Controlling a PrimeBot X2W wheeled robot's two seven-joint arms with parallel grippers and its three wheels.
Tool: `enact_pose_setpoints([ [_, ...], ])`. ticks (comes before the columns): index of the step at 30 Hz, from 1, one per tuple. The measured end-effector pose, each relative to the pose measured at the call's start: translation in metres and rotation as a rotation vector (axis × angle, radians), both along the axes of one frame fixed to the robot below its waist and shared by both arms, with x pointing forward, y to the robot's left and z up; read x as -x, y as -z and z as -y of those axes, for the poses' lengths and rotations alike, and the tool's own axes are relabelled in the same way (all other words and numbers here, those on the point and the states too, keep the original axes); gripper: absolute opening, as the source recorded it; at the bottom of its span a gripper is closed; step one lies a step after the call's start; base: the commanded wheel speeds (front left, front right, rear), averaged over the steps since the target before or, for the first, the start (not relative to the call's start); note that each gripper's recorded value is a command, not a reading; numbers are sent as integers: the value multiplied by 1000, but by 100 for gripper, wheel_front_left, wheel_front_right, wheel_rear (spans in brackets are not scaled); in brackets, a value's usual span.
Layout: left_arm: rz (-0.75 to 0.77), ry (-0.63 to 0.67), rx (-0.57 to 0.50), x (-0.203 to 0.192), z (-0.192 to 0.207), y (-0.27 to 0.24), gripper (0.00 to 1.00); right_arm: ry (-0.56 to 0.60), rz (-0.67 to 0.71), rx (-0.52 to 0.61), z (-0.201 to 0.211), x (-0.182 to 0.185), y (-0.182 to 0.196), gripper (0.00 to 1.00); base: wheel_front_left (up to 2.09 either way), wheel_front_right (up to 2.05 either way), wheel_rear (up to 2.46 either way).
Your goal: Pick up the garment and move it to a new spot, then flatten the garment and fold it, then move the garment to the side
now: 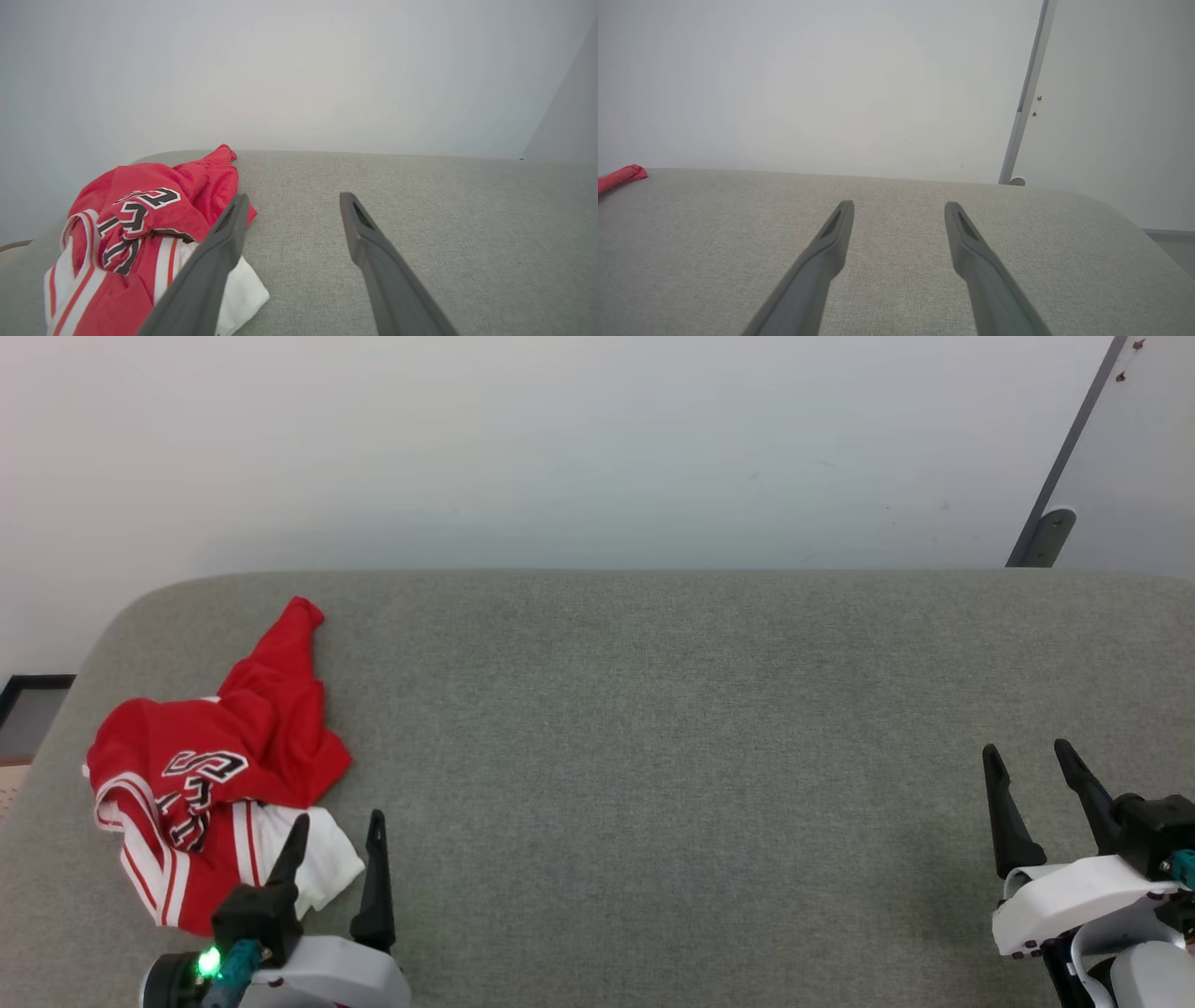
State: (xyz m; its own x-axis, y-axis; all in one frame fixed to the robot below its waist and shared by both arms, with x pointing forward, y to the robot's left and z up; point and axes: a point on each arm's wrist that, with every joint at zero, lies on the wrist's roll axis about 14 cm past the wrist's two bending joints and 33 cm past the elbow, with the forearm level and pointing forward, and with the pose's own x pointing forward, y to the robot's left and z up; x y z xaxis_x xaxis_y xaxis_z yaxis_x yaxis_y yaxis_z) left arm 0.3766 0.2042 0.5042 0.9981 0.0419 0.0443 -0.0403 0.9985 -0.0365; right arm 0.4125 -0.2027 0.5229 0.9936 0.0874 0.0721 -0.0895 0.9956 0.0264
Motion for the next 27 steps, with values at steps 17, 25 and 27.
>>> enact_pose_setpoints([
  [17, 20, 24, -98, 1, 2, -2, 100, -4, 44, 56, -1, 0, -8, 100, 0, 0, 0],
  [25, 26, 25, -87, 1, 2, -3, 100, 6, 52, 40, 2, 2, -10, 100, 0, 0, 0],
  [27, 27, 24, -83, 2, 2, -3, 100, 7, 53, 36, 2, 2, -10, 100, 0, 0, 0],
])
